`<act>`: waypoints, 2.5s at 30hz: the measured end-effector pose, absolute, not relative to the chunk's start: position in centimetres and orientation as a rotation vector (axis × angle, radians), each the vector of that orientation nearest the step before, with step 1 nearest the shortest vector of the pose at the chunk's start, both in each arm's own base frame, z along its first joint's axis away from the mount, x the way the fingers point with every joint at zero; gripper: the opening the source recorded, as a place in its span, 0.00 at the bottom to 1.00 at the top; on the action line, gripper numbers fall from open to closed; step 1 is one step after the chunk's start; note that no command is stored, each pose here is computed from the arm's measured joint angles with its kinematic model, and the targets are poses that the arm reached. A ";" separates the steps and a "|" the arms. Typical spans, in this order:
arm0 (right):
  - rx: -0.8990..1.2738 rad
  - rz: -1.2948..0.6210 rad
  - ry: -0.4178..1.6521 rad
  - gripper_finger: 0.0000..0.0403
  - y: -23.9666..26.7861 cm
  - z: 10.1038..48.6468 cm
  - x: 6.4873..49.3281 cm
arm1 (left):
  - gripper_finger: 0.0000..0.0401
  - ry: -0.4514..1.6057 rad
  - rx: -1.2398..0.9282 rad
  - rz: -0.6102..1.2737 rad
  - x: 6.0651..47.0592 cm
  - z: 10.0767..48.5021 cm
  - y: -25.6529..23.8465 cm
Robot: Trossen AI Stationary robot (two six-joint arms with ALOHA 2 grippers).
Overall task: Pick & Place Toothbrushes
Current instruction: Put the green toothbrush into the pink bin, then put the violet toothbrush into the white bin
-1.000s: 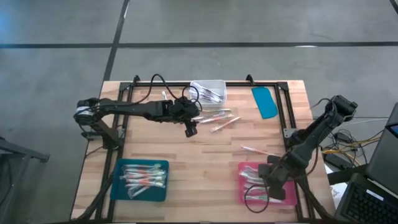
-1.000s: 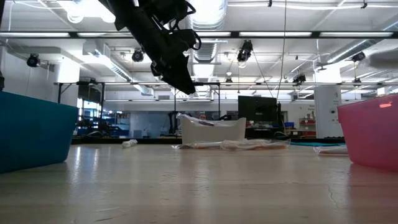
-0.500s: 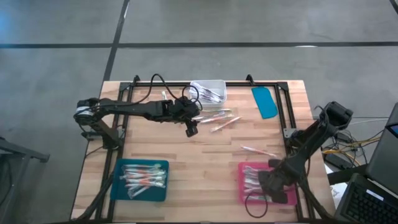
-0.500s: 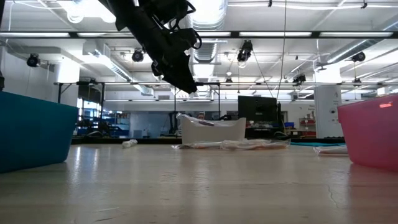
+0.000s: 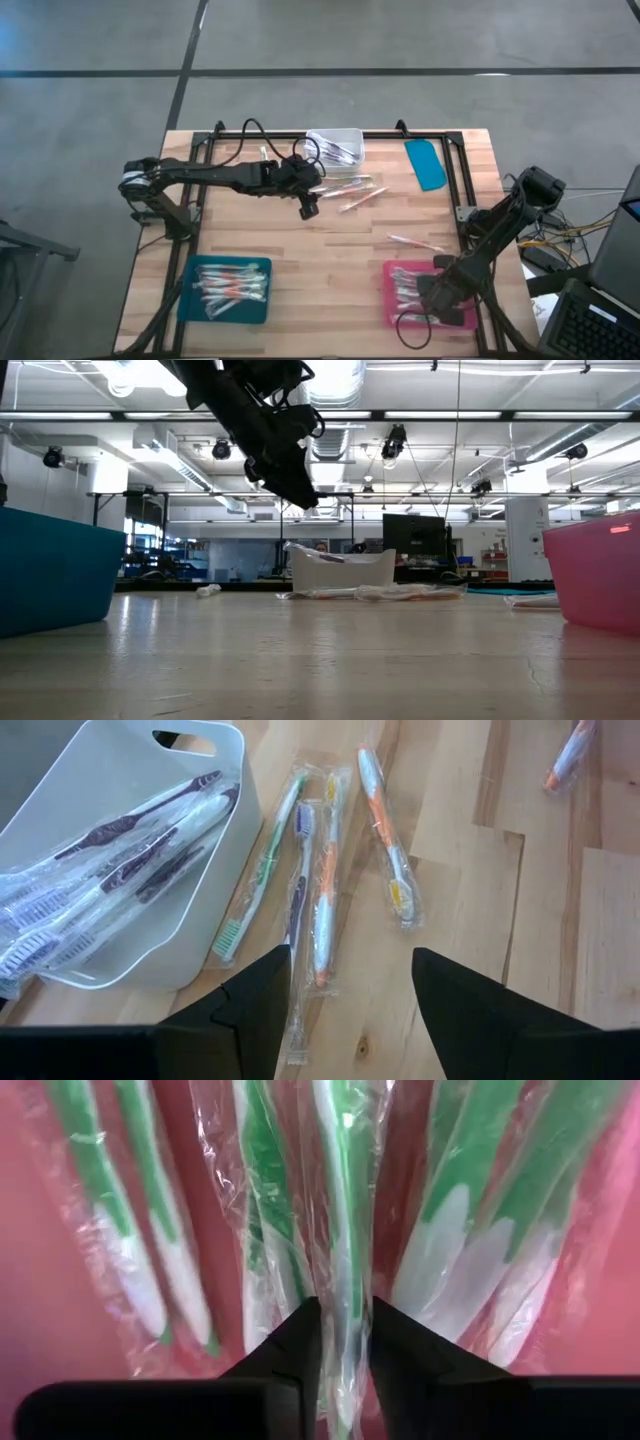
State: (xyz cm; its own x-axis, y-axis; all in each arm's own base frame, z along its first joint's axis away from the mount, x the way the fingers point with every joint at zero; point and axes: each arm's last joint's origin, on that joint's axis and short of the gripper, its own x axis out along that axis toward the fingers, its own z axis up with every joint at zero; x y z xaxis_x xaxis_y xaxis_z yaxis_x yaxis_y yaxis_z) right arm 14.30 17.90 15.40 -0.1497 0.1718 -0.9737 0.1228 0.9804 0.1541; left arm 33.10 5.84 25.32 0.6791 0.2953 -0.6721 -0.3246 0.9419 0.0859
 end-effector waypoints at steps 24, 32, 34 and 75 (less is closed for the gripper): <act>0.445 0.121 1.704 0.32 17.0 21.3 13.4 | 0.53 0.716 -0.045 0.349 33.3 25.5 5.9; 0.507 0.155 1.554 0.20 16.4 24.4 14.3 | 0.53 0.716 -0.048 0.351 33.3 25.5 5.9; 0.506 0.176 1.512 0.18 16.3 25.2 14.6 | 0.53 0.716 -0.048 0.351 33.3 25.5 5.9; -0.287 -0.524 0.813 0.02 3.9 28.2 22.9 | 0.53 0.516 -0.036 0.232 36.4 25.2 3.5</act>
